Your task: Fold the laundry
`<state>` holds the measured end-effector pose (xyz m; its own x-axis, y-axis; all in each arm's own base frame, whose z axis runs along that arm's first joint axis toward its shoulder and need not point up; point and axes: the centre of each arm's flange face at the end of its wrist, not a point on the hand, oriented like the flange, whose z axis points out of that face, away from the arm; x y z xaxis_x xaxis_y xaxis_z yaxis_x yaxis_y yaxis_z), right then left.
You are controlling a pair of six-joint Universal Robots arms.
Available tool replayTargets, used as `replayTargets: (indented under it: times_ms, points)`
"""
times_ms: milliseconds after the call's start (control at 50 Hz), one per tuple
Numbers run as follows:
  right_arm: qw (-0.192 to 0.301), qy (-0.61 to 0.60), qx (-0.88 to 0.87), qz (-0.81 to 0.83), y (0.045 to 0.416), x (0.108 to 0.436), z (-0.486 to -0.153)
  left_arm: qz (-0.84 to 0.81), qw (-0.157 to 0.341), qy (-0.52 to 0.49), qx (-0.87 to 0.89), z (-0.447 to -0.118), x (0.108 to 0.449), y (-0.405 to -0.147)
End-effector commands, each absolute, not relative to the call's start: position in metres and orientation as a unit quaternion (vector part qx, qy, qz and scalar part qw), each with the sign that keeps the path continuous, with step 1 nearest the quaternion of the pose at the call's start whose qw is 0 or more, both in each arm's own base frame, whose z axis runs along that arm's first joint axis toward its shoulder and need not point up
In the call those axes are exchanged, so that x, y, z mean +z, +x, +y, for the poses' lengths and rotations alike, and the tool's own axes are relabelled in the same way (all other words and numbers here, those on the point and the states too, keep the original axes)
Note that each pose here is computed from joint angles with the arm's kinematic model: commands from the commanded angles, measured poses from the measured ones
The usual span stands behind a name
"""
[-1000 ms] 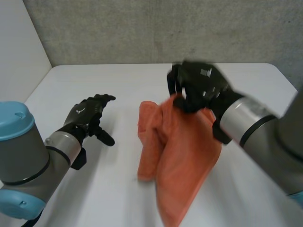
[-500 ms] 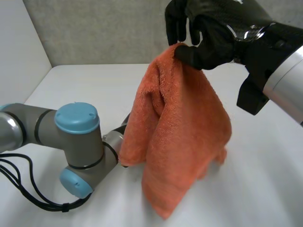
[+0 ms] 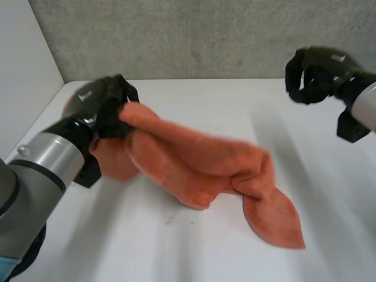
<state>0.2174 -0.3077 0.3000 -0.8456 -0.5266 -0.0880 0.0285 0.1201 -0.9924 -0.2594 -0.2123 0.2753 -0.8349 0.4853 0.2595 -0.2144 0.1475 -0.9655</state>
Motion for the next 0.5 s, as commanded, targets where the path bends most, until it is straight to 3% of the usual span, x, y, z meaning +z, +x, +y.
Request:
replayTargets:
  times_ms: [20,140,180,300,460,500]
  points:
    - [0.204,-0.176,-0.572,0.775,0.237,0.219,-0.350,-0.783,0.243,-0.105,0.562,-0.241,0.201,-0.276]
    - [0.182,-0.185,-0.562,0.786,0.256,0.198,-0.353,-0.799,0.210,-0.115,0.551,-0.270,0.172,-0.281]
    - [0.169,-0.186,-0.566,0.785,0.257,0.202,-0.347,-0.803,0.174,-0.109,0.560,-0.294,0.161,-0.275]
    - [0.171,-0.184,-0.573,0.780,0.251,0.220,-0.325,-0.796,0.133,-0.089,0.583,-0.323,0.160,-0.265]
    - [0.215,-0.220,-0.588,0.748,0.247,0.258,-0.257,-0.780,0.117,-0.084,0.608,-0.354,0.155,-0.265]
    - [0.246,-0.251,-0.582,0.733,0.251,0.264,-0.226,-0.779,0.112,-0.093,0.609,-0.359,0.146,-0.266]
